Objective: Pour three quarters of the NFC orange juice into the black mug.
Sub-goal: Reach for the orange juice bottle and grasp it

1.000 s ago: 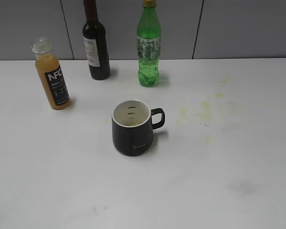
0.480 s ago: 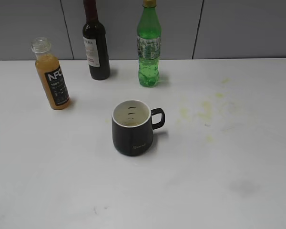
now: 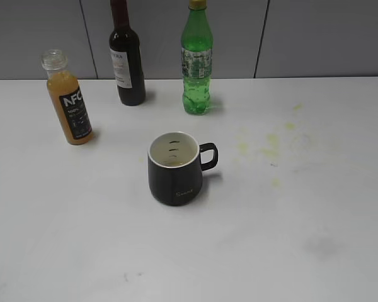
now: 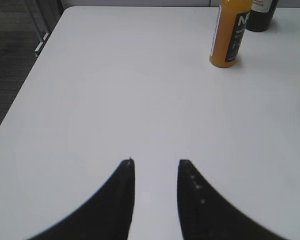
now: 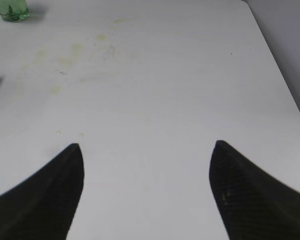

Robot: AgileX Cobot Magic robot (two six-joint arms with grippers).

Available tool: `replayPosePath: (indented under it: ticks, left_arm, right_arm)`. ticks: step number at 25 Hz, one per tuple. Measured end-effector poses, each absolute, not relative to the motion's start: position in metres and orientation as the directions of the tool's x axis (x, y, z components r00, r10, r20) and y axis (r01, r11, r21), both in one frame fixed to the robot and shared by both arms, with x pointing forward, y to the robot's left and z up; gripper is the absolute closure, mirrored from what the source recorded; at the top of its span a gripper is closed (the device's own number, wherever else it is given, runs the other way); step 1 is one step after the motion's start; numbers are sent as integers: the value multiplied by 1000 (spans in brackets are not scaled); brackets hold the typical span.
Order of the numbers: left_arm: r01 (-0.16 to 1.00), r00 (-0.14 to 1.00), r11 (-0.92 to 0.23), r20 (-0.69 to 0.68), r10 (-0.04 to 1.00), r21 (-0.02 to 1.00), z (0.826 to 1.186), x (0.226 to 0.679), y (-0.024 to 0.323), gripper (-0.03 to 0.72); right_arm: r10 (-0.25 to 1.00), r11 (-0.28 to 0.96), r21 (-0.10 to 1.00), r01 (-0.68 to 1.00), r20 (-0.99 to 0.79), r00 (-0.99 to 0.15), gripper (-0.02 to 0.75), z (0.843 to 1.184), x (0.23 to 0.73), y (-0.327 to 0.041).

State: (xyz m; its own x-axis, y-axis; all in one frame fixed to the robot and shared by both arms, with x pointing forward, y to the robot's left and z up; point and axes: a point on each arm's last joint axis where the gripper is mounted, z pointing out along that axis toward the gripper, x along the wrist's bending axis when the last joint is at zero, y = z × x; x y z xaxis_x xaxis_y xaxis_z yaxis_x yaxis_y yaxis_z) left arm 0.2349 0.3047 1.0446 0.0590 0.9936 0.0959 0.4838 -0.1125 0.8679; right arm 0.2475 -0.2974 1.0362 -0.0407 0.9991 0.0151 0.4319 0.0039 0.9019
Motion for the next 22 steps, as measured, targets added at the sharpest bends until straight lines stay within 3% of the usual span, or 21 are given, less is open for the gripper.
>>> replayPosePath:
  ticks: [18, 20, 22]
  left_arm:
    - [484, 59, -112, 96, 994, 868, 1045, 235, 305, 447]
    - [484, 59, -112, 96, 994, 868, 1045, 235, 305, 393]
    - [484, 59, -112, 96, 994, 868, 1045, 235, 305, 256]
  right_arm:
    - [999, 9, 902, 432, 11, -44, 145, 1036, 248, -297]
    - [999, 9, 902, 432, 11, -44, 145, 1036, 248, -297]
    - [999, 9, 902, 432, 11, -44, 145, 1036, 248, -297]
